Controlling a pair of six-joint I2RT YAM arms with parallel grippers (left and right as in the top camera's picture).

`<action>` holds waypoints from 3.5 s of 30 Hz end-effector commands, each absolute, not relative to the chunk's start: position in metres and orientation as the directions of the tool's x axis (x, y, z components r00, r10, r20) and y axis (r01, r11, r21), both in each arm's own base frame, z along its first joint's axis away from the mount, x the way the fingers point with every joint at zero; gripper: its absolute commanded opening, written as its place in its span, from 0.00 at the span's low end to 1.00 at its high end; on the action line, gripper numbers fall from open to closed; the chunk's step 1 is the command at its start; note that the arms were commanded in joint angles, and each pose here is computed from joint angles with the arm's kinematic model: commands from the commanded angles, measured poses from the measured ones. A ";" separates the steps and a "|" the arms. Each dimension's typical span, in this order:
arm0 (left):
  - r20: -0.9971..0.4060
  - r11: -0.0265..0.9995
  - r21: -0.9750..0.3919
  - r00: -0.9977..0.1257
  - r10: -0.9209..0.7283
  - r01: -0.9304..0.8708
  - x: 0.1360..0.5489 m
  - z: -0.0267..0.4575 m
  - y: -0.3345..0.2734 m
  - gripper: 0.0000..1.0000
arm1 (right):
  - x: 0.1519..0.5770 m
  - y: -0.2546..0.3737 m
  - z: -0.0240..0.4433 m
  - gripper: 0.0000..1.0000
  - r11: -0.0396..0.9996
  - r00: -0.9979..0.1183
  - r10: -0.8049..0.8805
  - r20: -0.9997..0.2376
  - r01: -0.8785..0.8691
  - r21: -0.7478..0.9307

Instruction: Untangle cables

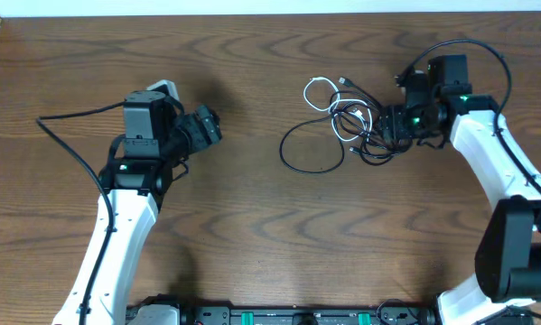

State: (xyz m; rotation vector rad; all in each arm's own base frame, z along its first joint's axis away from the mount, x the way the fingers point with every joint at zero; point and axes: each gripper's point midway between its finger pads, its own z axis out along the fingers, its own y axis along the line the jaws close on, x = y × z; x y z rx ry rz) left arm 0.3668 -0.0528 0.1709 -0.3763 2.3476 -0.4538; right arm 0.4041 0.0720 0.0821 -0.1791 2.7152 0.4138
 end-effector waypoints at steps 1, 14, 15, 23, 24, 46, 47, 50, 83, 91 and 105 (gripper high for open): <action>-0.609 0.911 -0.404 -0.718 -0.338 -0.085 0.369 0.178 -0.061 0.91 | 0.400 0.096 0.067 0.63 0.921 -0.916 -0.153 -0.371 -0.268 0.281; -0.617 0.903 -0.422 -0.704 -0.351 -0.080 0.372 0.182 -0.062 0.89 | 0.415 0.108 0.084 0.01 0.928 -0.919 -0.002 -0.394 -0.148 0.341; -0.622 0.899 -0.432 -0.701 -0.350 -0.067 0.374 0.185 -0.065 0.89 | 0.415 0.111 0.095 0.01 0.922 -0.913 -0.002 -0.408 -0.160 0.353; -0.668 0.835 -0.538 -0.663 -0.339 0.115 0.385 0.217 -0.095 0.89 | 0.399 0.121 0.197 0.01 0.879 -0.843 0.049 -0.536 -0.219 0.425; -0.665 0.832 -0.544 -0.661 -0.347 0.110 0.386 0.218 -0.095 0.89 | 0.397 0.120 0.207 0.01 0.876 -0.835 0.070 -0.546 -0.210 0.434; -0.622 0.575 -0.700 -0.757 -0.200 0.423 0.375 0.217 -0.231 0.98 | 0.364 0.118 0.237 0.01 0.848 -0.859 0.199 -0.471 -0.089 0.522; -0.616 0.553 -0.710 -0.765 -0.188 0.436 0.372 0.215 -0.242 0.96 | 0.364 0.118 0.237 0.01 0.849 -0.860 0.197 -0.472 -0.091 0.520; -0.607 0.507 -0.728 -0.779 -0.160 0.463 0.363 0.213 -0.268 0.94 | 0.363 0.117 0.236 0.01 0.850 -0.863 0.196 -0.466 -0.087 0.519; -0.657 0.620 -0.635 -0.744 -0.119 0.461 0.351 0.167 -0.334 0.30 | 0.355 0.116 0.229 0.01 0.857 -0.882 0.185 -0.434 -0.072 0.511; -0.680 0.699 -0.600 -0.708 -0.189 0.389 0.382 0.167 -0.298 0.08 | 0.352 0.101 0.218 0.01 0.897 -0.887 0.191 -0.420 -0.017 0.442; -0.760 0.795 -0.553 -0.542 -0.359 0.250 0.424 0.236 -0.162 0.08 | 0.338 0.029 0.195 0.01 0.964 -0.890 0.241 -0.386 0.174 0.199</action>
